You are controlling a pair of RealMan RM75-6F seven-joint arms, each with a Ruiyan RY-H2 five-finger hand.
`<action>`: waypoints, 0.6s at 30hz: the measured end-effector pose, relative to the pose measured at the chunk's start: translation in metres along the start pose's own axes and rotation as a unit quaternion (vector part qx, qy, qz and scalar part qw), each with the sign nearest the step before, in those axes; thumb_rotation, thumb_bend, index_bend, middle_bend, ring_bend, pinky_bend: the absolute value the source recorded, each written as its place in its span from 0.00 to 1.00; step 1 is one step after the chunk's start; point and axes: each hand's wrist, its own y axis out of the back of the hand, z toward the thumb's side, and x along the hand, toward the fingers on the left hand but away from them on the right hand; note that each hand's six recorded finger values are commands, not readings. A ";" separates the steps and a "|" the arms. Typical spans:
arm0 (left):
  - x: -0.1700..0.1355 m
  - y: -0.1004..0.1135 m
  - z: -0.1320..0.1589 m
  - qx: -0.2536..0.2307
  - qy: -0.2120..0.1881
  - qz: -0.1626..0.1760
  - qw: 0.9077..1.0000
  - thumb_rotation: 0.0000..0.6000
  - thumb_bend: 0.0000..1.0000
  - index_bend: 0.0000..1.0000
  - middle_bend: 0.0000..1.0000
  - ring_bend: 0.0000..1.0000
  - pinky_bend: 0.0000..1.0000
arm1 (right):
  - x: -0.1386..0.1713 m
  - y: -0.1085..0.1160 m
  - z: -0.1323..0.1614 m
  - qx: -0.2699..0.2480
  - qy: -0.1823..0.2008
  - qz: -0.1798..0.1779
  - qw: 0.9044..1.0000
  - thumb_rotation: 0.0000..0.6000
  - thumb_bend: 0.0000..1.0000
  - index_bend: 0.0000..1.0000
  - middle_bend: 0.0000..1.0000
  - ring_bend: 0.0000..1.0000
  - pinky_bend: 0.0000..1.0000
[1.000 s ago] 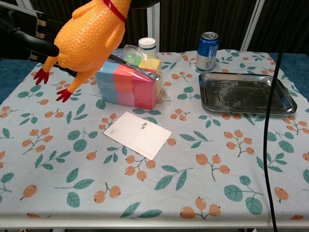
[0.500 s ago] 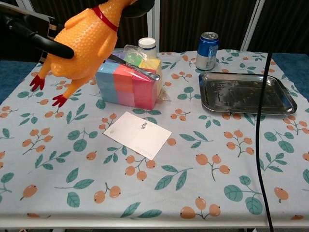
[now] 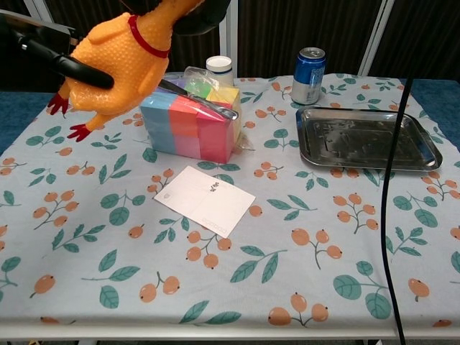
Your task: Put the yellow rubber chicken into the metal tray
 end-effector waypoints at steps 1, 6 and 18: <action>0.001 0.001 0.000 -0.002 0.000 0.006 1.000 1.00 0.73 0.84 0.91 0.87 0.97 | 0.001 0.001 0.002 -0.001 0.002 -0.001 1.000 1.00 0.45 0.87 0.71 0.68 0.94; 0.003 0.005 -0.001 -0.007 -0.001 0.029 1.000 1.00 0.75 0.87 0.96 0.91 1.00 | 0.003 0.004 0.008 -0.008 0.007 -0.007 1.000 1.00 0.45 0.87 0.72 0.68 0.94; -0.005 -0.010 0.001 0.014 -0.020 0.009 1.000 1.00 0.32 0.23 0.25 0.22 0.25 | 0.002 -0.007 -0.015 -0.008 -0.026 0.000 1.000 1.00 0.45 0.88 0.72 0.68 0.94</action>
